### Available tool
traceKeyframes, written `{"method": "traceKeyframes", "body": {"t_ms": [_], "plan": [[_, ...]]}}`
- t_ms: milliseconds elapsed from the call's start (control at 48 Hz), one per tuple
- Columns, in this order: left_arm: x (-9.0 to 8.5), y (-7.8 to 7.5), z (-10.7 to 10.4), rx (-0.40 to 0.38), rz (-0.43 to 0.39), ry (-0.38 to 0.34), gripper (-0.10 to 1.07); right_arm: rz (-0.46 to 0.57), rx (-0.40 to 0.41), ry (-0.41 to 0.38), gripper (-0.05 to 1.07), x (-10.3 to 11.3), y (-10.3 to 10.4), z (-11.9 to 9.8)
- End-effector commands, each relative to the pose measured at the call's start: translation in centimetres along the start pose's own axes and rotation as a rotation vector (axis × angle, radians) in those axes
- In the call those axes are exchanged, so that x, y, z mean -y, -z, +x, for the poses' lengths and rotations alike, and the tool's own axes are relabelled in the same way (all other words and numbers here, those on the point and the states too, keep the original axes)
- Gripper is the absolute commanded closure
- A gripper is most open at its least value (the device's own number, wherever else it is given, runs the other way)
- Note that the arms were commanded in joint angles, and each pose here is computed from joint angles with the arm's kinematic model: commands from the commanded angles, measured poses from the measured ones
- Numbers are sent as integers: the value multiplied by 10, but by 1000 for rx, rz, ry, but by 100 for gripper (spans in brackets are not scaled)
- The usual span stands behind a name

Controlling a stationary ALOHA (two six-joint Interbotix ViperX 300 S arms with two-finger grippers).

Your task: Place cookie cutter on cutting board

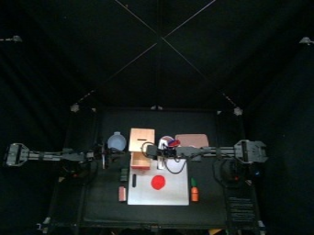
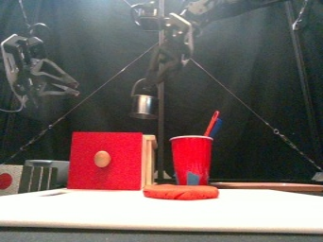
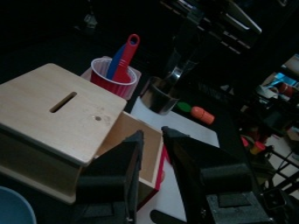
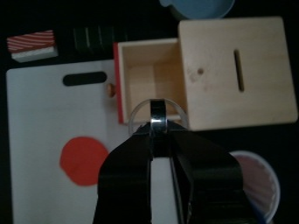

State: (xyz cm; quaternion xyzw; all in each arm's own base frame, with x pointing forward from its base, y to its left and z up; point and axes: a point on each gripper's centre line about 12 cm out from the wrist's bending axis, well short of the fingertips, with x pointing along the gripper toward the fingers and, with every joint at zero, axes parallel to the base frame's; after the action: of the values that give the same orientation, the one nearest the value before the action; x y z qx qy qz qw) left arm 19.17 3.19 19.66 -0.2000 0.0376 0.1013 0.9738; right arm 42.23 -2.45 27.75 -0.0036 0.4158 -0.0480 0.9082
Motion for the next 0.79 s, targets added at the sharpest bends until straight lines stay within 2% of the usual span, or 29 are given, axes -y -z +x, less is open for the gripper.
{"method": "traceKeyframes", "body": {"t_ms": [0,167,312,438,583,688,771], "plan": [[2,-9,4,28,6,1,30,33,8,-23,57,-10,21,-30],[-1,-19,7,55,26,-15,30,129,-94,-27,57,-20,97,-25],[-9,-33,15,69,45,-68,30,154,-80,-22,57,-21,137,-16],[-18,-45,26,28,62,-131,30,108,-76,-9,57,-19,155,-8],[-29,-59,41,-45,75,-210,30,88,-98,6,56,-16,166,-3],[-36,-68,49,-62,81,-248,30,94,-112,8,51,-16,170,2],[-39,-76,53,-54,102,-257,30,87,-126,7,42,-17,174,4]]}}
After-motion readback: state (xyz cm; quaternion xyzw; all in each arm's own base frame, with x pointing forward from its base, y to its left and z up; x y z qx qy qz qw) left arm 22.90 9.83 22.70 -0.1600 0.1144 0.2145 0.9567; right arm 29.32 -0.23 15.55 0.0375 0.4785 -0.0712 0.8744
